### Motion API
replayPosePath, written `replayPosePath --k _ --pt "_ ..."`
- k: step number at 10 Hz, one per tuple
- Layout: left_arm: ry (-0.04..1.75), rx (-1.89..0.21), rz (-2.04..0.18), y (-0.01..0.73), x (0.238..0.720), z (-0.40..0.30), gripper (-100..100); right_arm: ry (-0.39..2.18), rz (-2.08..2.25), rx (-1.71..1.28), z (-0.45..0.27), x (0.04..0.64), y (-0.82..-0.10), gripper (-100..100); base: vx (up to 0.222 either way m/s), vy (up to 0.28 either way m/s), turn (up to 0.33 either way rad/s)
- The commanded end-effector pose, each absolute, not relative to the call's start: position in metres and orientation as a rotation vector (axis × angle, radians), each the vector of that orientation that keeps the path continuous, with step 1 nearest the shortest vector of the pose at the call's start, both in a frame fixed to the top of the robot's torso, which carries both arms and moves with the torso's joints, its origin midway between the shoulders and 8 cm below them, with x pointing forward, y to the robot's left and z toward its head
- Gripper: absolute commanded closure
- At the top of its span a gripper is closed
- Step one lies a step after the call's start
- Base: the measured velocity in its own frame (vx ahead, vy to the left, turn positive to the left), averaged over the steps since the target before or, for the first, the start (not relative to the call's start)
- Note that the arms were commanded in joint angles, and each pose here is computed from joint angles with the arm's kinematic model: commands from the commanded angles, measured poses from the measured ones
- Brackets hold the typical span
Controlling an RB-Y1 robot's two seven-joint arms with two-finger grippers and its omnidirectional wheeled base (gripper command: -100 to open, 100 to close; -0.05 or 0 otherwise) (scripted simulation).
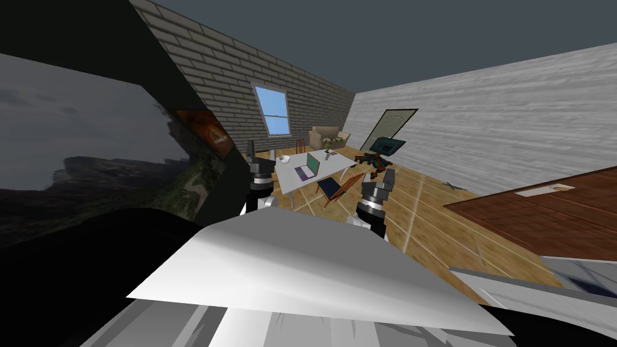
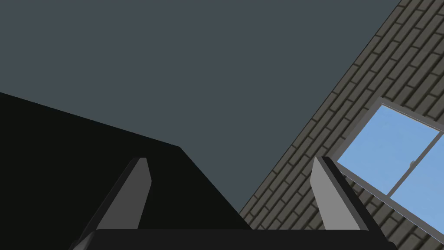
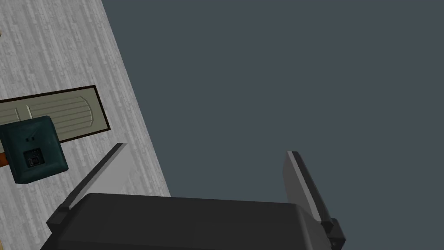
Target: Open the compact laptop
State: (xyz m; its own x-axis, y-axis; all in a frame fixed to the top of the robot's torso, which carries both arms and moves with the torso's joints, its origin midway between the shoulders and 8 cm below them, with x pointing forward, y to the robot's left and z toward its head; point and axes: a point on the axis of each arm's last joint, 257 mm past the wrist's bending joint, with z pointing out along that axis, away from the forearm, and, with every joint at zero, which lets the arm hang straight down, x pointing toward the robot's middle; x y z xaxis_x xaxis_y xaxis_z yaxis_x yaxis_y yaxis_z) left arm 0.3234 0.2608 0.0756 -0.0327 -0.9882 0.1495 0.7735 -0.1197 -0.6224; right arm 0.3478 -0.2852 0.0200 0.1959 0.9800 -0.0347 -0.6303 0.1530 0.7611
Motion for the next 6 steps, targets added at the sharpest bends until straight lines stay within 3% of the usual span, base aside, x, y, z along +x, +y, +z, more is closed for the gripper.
replayPosePath --k 1,6 --pt "0.434 -0.645 -1.583 0.2608 0.3234 0.0756 0 0.618 1.266 0.698 0.0200 0.3478 -0.2852 0 0.000 0.000 0.000" --pt "0.434 -0.645 -1.583 0.2608 0.3233 0.0758 0 0.618 1.266 0.698 0.0201 0.3477 -0.2852 0 0.000 0.000 0.000"
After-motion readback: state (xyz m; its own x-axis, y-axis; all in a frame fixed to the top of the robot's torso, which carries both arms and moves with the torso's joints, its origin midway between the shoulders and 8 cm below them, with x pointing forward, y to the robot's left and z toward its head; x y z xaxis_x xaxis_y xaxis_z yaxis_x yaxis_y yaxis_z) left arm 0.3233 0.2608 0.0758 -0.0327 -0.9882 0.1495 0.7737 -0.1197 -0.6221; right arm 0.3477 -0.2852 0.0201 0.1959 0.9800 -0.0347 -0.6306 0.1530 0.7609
